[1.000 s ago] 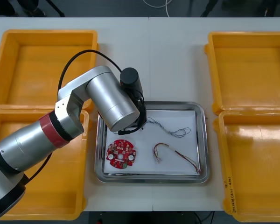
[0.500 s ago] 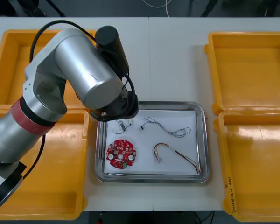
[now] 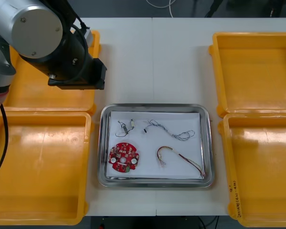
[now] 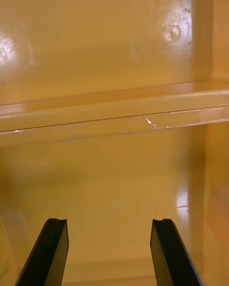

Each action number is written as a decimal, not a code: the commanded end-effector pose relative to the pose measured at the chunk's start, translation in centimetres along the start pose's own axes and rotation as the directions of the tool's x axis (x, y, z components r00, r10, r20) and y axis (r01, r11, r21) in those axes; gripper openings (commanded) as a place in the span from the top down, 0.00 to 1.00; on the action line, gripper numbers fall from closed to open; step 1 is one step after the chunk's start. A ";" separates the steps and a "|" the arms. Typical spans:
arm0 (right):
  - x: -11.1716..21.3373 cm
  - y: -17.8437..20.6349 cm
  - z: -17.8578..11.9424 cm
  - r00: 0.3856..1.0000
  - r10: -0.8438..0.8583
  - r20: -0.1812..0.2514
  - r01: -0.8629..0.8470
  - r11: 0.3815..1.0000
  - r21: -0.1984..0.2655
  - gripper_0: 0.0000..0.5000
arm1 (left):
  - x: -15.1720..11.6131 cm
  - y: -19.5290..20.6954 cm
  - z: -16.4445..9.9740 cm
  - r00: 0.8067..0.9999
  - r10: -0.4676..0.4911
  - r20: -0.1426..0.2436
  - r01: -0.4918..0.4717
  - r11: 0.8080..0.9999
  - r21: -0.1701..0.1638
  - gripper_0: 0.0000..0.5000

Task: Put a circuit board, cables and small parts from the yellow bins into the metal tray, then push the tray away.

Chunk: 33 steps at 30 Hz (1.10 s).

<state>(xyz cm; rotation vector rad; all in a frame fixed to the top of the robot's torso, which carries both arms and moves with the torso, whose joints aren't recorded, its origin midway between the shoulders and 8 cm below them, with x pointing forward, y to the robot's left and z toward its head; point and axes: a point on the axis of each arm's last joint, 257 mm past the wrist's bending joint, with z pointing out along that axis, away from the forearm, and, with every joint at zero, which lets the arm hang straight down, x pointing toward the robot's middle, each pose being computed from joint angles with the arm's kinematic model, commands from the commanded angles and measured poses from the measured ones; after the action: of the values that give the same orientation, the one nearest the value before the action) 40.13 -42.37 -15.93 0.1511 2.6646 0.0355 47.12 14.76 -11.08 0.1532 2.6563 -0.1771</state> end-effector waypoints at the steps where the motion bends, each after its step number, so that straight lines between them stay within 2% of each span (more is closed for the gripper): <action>1: -1.3 -1.4 -2.0 0.998 0.034 0.048 -0.036 0.999 0.040 0.00 | -2.4 3.7 -3.3 0.998 0.001 0.062 0.001 1.000 -0.025 0.00; 5: -1.3 -1.5 -2.1 0.998 0.035 0.049 -0.037 0.998 0.042 0.00 | -2.3 6.3 -3.9 0.998 0.011 0.061 -0.010 1.000 -0.021 0.00; 11: -1.3 -1.5 -2.0 0.998 0.034 0.048 -0.036 0.998 0.044 0.00 | -2.3 9.6 -4.8 0.996 0.018 0.082 -0.016 1.000 -0.027 0.00; 16: -1.3 -1.5 -2.0 0.998 0.036 0.048 -0.038 0.998 0.044 0.00 | -1.4 12.3 -4.9 0.996 0.013 0.086 -0.011 1.000 -0.026 0.00; 21: -1.3 -1.5 -2.0 0.998 0.040 0.046 -0.042 0.998 0.042 0.00 | 0.7 14.9 -4.4 0.997 0.024 0.077 -0.019 0.998 -0.057 0.00; 33: -1.0 -0.8 -2.0 0.999 0.027 0.035 -0.027 0.999 0.016 0.00 | 5.9 18.0 -3.5 0.999 0.004 0.052 0.001 0.995 -0.096 0.00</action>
<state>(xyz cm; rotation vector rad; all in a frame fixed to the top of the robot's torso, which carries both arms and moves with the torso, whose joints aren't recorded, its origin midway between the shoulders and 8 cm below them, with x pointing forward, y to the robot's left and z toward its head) 40.04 -41.98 -15.97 0.1791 2.6671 0.0634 43.97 30.59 -13.25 0.0701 2.6373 -0.1578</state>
